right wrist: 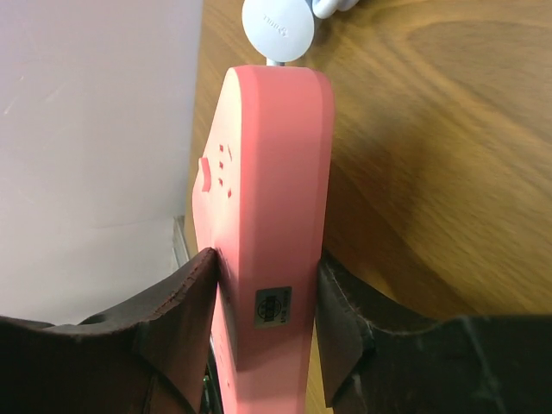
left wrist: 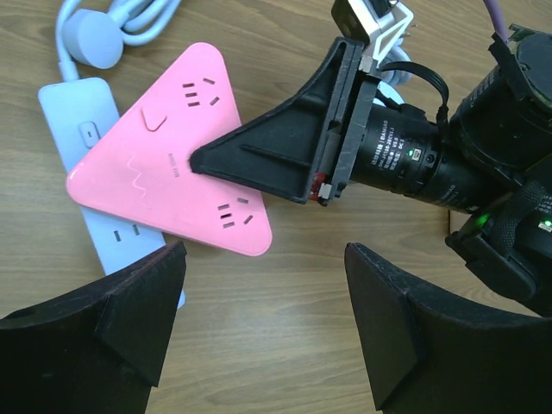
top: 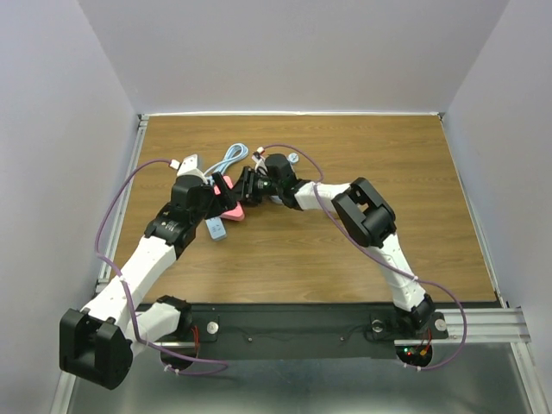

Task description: Insert the plug

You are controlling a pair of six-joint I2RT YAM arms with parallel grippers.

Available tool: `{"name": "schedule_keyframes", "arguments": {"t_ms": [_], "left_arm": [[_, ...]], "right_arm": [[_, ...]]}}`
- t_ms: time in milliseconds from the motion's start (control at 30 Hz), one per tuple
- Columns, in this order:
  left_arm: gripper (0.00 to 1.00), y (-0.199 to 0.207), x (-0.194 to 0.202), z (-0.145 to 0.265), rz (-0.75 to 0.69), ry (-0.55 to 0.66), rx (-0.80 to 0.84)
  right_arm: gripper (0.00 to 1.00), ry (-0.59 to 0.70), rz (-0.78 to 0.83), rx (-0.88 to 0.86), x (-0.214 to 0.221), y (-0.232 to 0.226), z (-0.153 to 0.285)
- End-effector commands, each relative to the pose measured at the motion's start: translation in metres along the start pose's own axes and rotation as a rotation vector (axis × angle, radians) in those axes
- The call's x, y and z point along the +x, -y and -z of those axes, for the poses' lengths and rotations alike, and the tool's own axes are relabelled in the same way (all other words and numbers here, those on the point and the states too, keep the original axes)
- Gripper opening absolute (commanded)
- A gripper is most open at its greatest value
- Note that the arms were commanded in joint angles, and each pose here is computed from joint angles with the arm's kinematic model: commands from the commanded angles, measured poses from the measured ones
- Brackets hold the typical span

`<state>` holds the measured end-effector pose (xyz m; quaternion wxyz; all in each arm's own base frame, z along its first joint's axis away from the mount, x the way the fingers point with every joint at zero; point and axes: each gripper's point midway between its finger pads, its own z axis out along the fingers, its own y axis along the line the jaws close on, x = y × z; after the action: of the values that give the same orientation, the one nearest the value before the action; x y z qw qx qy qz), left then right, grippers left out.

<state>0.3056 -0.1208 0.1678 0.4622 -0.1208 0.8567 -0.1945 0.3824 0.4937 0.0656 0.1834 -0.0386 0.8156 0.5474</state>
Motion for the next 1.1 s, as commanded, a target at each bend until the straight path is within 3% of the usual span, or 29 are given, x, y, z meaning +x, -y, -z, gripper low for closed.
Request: {"name": "schedule_keyframes", "arguments": {"t_ms": [0,233,600,867,1067], "left_arm": [[0.86,0.006,-0.021,0.008,-0.016,0.057,0.018],[0.89,0.003,-0.022,0.009,-0.024,0.053,0.011],[0.91,0.004,-0.031,0.015,-0.043,0.072,0.004],[0.91,0.005,-0.036,0.007,-0.064,0.072,-0.005],[0.91,0.018,-0.036,-0.004,-0.076,0.065,0.040]], "right_arm": [[0.47,-0.116,-0.016,0.119,0.057,0.030,-0.021],[0.72,-0.098,0.060,0.082,0.046,0.009,-0.015],[0.93,0.063,0.192,0.091,-0.002,-0.033,0.030],[0.93,0.170,0.212,0.189,-0.034,-0.009,0.090],[0.94,0.270,0.254,0.224,-0.052,-0.022,0.141]]}}
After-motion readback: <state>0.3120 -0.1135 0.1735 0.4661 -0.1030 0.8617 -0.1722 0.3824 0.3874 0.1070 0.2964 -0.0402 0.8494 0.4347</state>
